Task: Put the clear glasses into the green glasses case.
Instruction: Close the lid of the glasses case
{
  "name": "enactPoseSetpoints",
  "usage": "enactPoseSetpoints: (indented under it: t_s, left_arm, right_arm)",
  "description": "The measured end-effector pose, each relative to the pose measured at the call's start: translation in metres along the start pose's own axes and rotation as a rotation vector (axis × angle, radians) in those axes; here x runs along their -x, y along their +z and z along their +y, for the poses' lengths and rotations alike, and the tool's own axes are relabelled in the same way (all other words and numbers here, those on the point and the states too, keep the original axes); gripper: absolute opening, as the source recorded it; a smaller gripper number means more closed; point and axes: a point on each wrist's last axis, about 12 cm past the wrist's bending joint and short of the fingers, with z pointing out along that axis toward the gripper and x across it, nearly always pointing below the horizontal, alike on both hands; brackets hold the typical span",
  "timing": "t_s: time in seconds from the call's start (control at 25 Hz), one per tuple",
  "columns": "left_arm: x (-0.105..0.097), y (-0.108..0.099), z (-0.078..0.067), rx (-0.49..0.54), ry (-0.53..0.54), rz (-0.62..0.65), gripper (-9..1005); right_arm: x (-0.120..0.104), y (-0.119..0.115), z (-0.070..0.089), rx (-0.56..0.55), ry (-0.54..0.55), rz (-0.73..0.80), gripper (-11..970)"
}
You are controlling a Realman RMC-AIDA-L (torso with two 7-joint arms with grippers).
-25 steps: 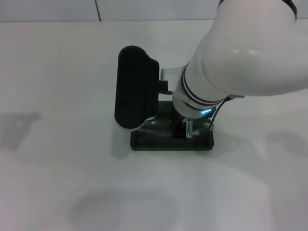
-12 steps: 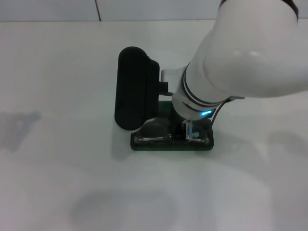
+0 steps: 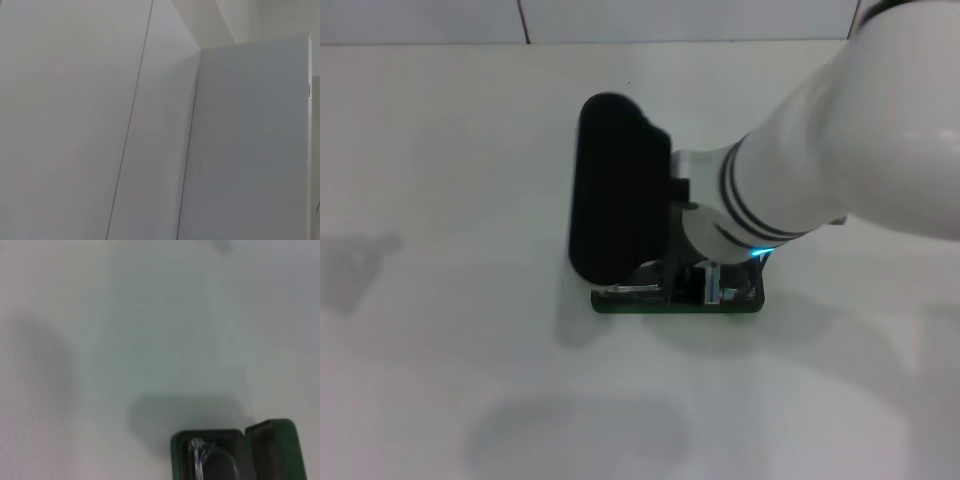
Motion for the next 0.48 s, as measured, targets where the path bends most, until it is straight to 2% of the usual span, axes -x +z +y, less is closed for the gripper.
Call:
enactPoseSetpoints:
  t_s: [0.2,0.48]
  left_arm:
    - [0.003,0.003,0.003,-0.011,-0.012,0.001,30]
    - [0.010,0.019,0.012,-0.051,-0.065,-0.008,30]
  right_arm:
    - [-0.017,-0.025,-0.001,-0.002,0.062,-0.118,107]
    - [-0.065,-0.080,0.004,-0.046,0.154,-0.331,107]
